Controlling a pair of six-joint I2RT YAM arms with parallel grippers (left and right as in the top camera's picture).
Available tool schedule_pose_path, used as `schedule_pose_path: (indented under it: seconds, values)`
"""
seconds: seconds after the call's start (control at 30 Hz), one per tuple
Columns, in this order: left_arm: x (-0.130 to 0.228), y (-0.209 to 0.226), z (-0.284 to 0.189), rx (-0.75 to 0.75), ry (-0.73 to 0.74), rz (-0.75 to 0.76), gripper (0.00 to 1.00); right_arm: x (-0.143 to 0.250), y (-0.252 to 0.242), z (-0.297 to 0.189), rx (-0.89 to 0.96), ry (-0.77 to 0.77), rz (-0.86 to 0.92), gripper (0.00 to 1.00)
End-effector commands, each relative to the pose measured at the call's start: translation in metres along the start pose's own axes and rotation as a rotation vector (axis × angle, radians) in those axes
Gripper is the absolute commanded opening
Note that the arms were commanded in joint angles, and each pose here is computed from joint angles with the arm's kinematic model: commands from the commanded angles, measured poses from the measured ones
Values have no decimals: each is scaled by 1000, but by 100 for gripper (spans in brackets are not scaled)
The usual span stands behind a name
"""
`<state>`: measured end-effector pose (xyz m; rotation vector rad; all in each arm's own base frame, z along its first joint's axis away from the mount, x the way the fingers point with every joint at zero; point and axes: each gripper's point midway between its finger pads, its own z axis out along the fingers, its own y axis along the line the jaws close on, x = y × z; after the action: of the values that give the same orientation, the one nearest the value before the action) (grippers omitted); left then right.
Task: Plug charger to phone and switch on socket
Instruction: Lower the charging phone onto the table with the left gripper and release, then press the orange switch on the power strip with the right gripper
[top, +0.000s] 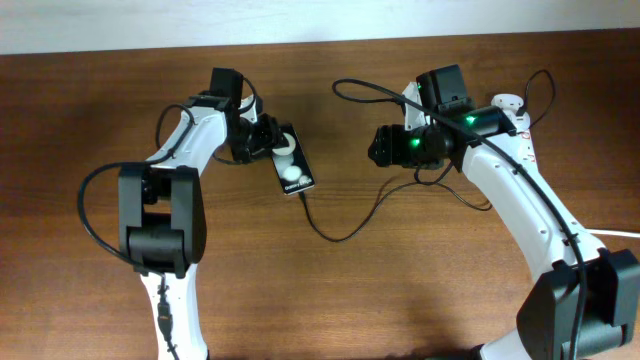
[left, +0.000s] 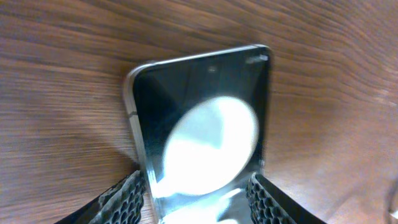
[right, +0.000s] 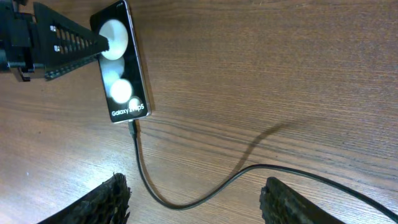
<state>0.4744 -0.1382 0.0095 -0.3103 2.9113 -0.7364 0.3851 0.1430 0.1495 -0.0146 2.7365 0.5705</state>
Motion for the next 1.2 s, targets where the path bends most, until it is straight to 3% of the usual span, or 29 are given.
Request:
schedule_pose_path:
  seconds: [0.0,0.17,0.2,0.23,0.33,0.5,0.53,0.77,0.97,1.17]
  values:
    - [13,80,21,-331,19,-36,58,-8,-3,-11,28,-38,-6,71]
    - [-12,76,-13,-416,-64,-19,59,-7,-4,-12,30,-32,-3,68]
    - [-24,68,-33,-435,-106,0,59,-8,-6,-12,31,-34,2,59]
    - [-38,48,-62,-418,-159,53,59,-8,-9,-13,35,-32,11,38]
    - [-65,-14,-157,-336,-361,106,69,-11,-26,-28,54,-36,62,5]
    - [-58,-56,-244,-262,-541,149,89,-28,-72,-87,99,-176,180,4]
    - [-56,-59,-252,-256,-557,153,99,-31,-92,-103,120,-214,228,4]
    - [-56,-59,-253,-256,-558,153,99,-33,-233,-166,157,-400,526,4]
    - [-56,-60,-253,-255,-558,153,99,-49,-311,-131,152,-440,591,4]
    - [-56,-60,-253,-255,-558,153,99,-55,-350,-77,141,-415,620,4]
